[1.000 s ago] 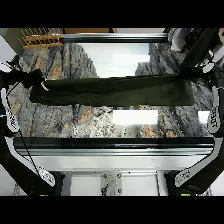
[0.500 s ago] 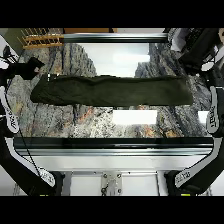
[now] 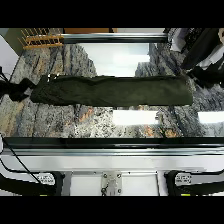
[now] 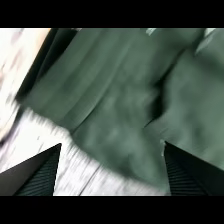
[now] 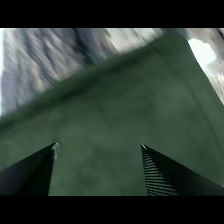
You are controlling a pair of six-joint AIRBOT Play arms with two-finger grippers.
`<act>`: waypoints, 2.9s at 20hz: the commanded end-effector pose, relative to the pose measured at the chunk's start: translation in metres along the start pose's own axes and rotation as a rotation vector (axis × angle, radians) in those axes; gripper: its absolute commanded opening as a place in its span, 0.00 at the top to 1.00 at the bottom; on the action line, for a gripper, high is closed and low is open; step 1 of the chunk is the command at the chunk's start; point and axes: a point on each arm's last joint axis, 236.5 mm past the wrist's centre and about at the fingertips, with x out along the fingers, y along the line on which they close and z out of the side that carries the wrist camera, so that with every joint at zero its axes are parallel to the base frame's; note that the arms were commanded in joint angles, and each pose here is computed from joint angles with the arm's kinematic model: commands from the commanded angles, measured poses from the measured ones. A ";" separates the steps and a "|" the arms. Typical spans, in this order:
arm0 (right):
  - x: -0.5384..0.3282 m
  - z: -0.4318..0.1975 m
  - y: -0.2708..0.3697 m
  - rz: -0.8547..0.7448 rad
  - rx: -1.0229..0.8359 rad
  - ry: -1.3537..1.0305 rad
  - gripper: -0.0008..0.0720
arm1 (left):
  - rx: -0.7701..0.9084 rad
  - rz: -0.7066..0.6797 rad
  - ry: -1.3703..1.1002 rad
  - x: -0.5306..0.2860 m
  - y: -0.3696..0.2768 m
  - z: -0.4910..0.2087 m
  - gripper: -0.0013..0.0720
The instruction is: Fold the clothes and pants, and hang the long-sleeved shirts on hangers.
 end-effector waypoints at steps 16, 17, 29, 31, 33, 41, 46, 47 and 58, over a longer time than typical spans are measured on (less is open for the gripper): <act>0.111 -0.148 -0.002 0.005 0.323 0.179 0.00 | -0.149 -0.083 0.082 0.082 -0.014 -0.046 0.04; 0.114 -0.145 0.001 0.010 0.330 0.155 0.00 | -0.150 -0.083 0.083 0.082 -0.014 -0.047 0.26; 0.044 -0.151 0.007 -0.058 -0.003 0.209 0.96 | -0.022 0.016 0.021 0.001 0.031 -0.039 0.95; 0.020 -0.183 -0.003 -0.109 -0.074 0.286 0.96 | -0.009 0.082 0.020 -0.018 0.059 -0.060 0.95; -0.006 -0.222 -0.019 -0.162 -0.121 0.365 0.96 | 0.000 0.098 0.050 -0.030 0.079 -0.091 0.95; -0.075 -0.310 -0.039 -0.167 -0.115 0.472 0.87 | -0.061 0.141 0.065 -0.058 0.132 -0.164 0.95; -0.104 -0.282 -0.030 -0.144 -0.152 0.482 0.07 | -0.061 0.087 0.008 -0.087 0.107 -0.147 0.16; -0.115 -0.263 -0.031 -0.145 -0.150 0.458 0.07 | -0.060 0.053 -0.031 -0.098 0.094 -0.137 0.16; -0.098 -0.169 -0.175 -0.156 0.112 0.415 0.07 | 0.409 -0.473 0.025 -0.124 -0.167 -0.225 0.95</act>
